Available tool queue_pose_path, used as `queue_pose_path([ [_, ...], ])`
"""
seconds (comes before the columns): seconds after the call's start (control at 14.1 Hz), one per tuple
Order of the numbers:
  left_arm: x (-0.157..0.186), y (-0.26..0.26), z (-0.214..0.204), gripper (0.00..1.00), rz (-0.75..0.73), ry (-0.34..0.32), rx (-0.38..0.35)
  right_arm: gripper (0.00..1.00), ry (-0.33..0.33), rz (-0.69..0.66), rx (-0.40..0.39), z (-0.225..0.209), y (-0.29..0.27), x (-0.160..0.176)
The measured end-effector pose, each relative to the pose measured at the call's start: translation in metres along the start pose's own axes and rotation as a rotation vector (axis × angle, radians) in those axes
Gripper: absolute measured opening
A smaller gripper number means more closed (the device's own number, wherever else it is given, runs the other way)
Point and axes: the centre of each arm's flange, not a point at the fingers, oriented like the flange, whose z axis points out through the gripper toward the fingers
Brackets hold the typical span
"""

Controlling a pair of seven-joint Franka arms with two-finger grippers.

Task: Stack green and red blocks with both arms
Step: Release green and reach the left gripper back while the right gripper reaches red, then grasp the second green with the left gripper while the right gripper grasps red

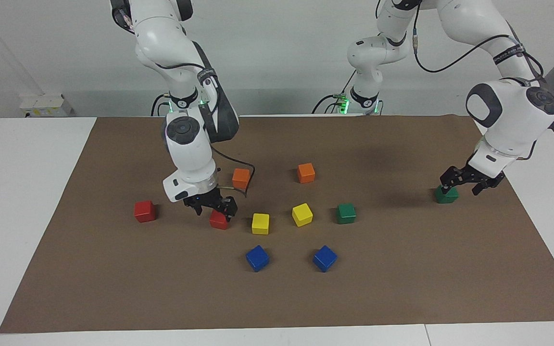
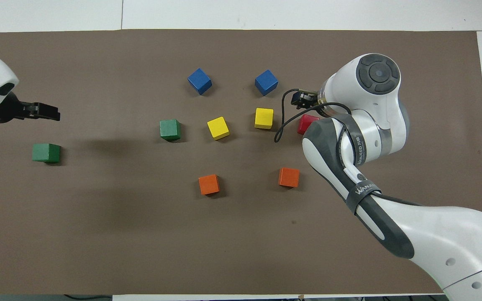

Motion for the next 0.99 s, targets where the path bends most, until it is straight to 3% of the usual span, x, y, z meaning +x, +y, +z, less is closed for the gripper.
queue_pose_path([
  [0.28,0.014,0.111,0.005,1.00,-0.032,-0.007,-0.014,1.00,0.008,0.009,0.010,0.011,-0.012,-0.005],
  [0.5,0.013,0.164,0.016,1.00,-0.022,-0.013,-0.020,1.00,0.013,0.007,0.016,0.025,-0.014,-0.006],
  [0.99,0.013,0.241,0.109,1.00,0.007,-0.036,-0.033,1.00,0.014,0.003,0.009,0.047,-0.009,-0.012],
])
